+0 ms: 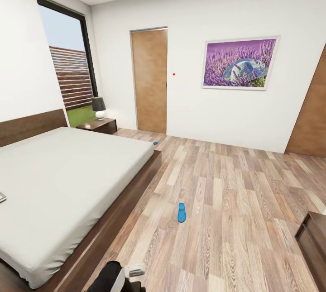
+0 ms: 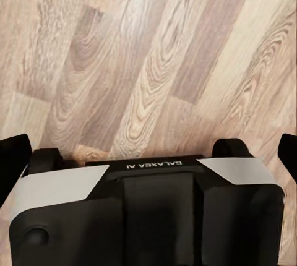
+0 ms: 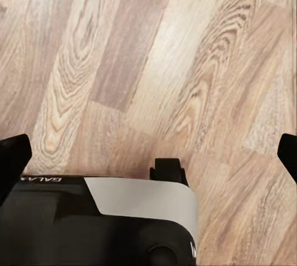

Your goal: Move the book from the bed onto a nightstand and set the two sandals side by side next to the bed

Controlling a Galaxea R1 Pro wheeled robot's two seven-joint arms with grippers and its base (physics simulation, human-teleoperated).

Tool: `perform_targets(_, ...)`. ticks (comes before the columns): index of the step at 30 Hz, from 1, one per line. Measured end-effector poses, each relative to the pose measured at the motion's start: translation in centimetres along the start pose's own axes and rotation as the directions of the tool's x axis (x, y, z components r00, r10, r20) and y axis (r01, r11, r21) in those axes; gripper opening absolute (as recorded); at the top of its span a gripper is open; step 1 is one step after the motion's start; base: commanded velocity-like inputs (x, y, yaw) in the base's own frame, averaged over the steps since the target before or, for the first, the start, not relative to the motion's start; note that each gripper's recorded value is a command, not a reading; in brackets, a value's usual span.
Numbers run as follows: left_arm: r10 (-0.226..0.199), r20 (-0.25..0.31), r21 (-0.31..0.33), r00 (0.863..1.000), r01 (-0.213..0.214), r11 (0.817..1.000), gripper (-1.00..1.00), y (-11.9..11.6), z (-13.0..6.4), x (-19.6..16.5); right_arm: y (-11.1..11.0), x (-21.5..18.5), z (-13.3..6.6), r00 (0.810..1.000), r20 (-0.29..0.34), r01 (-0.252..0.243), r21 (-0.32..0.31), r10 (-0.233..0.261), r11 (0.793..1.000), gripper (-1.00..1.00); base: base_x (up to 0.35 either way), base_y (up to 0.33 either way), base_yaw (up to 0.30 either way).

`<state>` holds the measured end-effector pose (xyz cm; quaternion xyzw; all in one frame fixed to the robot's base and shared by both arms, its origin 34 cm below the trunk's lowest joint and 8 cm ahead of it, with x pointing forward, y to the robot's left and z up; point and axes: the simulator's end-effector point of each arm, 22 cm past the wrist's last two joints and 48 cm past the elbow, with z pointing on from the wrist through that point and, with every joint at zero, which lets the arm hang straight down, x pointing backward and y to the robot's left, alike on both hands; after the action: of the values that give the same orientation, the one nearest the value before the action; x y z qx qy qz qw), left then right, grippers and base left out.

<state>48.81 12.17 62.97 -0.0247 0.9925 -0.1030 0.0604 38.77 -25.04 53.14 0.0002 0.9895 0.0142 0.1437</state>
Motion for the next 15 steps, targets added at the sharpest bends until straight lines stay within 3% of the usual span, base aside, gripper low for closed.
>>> perform_targets(9, 0.02, 0.102, 0.015, 0.995, -0.021, 1.0, 1.0, -1.5, -3.4, -7.6, 0.1, -6.2, -0.4, 0.999, 0.053, 0.001, -0.001, -0.001, 1.0, 1.0, 0.0, 0.0, 0.0)
perform_targets(15, 0.011, 0.154, 0.045, 0.988, -0.019, 0.999, 1.0, -2.7, -5.5, -11.4, 0.1, -9.6, -0.8, 0.998, 0.063, 0.001, -0.002, -0.001, 1.0, 1.0, 0.0, 0.0, 0.0)
